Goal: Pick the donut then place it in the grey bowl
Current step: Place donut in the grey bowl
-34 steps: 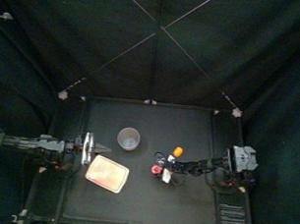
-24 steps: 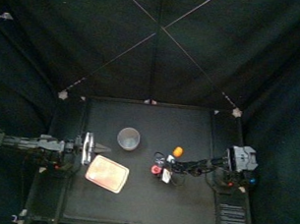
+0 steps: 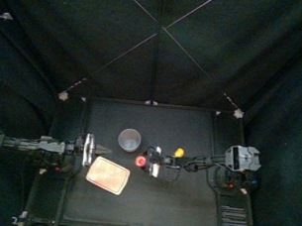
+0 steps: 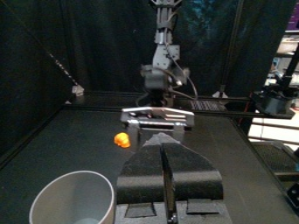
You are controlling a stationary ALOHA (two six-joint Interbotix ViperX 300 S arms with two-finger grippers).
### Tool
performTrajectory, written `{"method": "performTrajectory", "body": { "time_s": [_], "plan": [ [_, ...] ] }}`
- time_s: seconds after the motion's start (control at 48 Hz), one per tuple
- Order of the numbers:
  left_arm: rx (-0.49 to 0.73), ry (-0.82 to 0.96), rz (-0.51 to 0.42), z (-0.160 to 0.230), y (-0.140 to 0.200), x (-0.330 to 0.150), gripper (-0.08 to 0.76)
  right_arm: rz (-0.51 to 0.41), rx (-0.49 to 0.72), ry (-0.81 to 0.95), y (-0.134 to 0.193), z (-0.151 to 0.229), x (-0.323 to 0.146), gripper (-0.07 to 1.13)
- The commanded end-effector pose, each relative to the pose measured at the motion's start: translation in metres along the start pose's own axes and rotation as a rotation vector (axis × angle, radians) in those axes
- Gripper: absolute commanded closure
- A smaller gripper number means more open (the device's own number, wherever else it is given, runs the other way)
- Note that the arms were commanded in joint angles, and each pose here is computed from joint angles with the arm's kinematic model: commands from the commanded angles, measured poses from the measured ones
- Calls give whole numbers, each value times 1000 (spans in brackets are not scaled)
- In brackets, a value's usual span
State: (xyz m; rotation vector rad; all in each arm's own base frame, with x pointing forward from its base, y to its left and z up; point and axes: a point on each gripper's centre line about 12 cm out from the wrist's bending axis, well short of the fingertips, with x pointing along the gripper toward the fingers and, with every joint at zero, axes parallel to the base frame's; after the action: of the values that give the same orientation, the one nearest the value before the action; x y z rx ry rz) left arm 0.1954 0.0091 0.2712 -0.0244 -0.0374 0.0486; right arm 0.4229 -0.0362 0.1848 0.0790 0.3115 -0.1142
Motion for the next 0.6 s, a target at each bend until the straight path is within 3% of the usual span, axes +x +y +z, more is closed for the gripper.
{"method": "performTrajectory", "body": {
  "time_s": [0.021, 0.229, 0.604],
  "plan": [
    [-17, -14, 10, 4, 1, 1, 570, -55, 1, -175, -28, 40, 9, 286],
    [-18, -34, 14, 5, 2, 1, 570, -136, 21, -261, -67, 48, 34, 286],
    [-17, -40, 23, 0, 4, -1, 570, -165, 55, -190, -81, 33, 60, 266]
  ]
}}
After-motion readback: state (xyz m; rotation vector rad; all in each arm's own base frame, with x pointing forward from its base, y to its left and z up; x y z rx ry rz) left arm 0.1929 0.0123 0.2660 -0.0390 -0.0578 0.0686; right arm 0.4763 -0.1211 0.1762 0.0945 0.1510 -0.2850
